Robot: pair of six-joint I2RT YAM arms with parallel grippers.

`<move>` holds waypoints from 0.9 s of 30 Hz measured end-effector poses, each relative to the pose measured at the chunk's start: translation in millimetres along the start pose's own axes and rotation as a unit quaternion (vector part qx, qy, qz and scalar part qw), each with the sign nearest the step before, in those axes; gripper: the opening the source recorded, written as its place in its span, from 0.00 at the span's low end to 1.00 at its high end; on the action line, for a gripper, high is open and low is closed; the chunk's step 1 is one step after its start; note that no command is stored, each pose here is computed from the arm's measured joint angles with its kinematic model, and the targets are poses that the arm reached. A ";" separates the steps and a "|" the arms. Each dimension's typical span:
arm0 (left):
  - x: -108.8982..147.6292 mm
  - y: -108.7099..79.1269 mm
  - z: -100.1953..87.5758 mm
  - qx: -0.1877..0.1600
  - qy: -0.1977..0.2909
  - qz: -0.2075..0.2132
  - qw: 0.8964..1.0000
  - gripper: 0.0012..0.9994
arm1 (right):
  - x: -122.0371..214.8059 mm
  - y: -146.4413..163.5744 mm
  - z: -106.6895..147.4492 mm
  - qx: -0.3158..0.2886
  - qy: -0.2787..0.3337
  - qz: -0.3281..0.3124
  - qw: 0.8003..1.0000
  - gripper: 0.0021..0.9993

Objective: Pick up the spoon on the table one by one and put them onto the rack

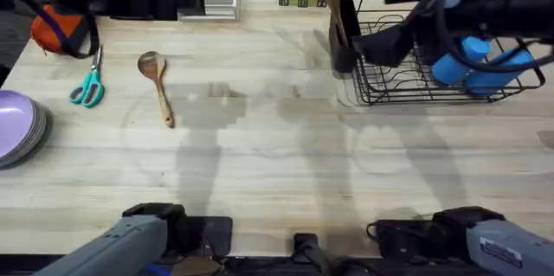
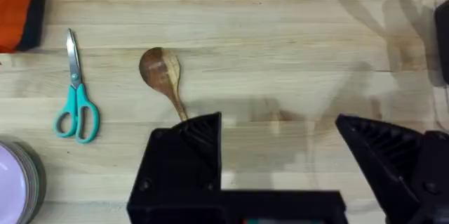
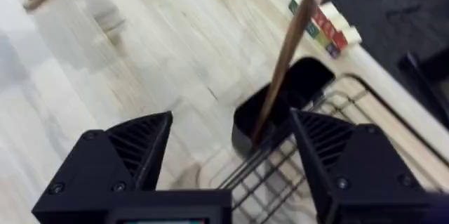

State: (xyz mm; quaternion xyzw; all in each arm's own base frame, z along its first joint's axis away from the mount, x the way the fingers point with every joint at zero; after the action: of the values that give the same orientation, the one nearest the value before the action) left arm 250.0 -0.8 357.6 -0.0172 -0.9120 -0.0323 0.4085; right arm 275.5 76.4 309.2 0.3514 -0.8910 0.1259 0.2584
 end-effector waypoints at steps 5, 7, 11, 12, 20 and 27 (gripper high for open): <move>0.0 0.1 0.0 0.000 0.000 0.000 1.000 0.99 | 26.0 4.6 -2.1 -0.045 -0.002 0.057 0.997 0.99; 0.0 0.1 0.0 0.000 0.000 0.000 1.000 0.99 | 37.9 6.4 -4.6 -0.061 -0.012 0.083 0.995 0.99; 0.0 0.1 0.0 0.000 0.000 0.000 1.000 0.99 | 63.8 8.6 -8.9 -0.108 -0.041 0.147 0.982 0.99; 0.0 0.1 0.1 0.000 0.000 -0.001 1.000 0.99 | 70.0 9.0 -9.2 -0.123 -0.047 0.163 0.978 0.99; 0.1 4.3 3.0 0.000 0.010 -0.027 1.000 0.99 | 109.5 13.4 4.5 -0.217 -0.060 0.277 0.934 0.99; 1.8 25.8 10.4 0.022 0.032 -0.087 0.995 0.99 | 112.2 12.6 11.6 -0.242 -0.046 0.300 0.921 0.99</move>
State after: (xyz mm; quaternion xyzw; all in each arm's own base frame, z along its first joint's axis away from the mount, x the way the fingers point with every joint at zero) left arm 242.6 25.7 353.2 0.0722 -0.8968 -0.0483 0.4338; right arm 192.9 17.7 360.6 -0.0004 -0.9690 -0.0384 0.2442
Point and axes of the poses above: each hand's point on the last joint's axis, 136 mm out from that joint toward the fingers, its own x axis back along the fingers, its own y axis along the line the jaws close on, z = x × y, the point moved 9 cm from there along x, back along the fingers, and after that the axes turned 5 degrees about -x, right-handed, at the moved point
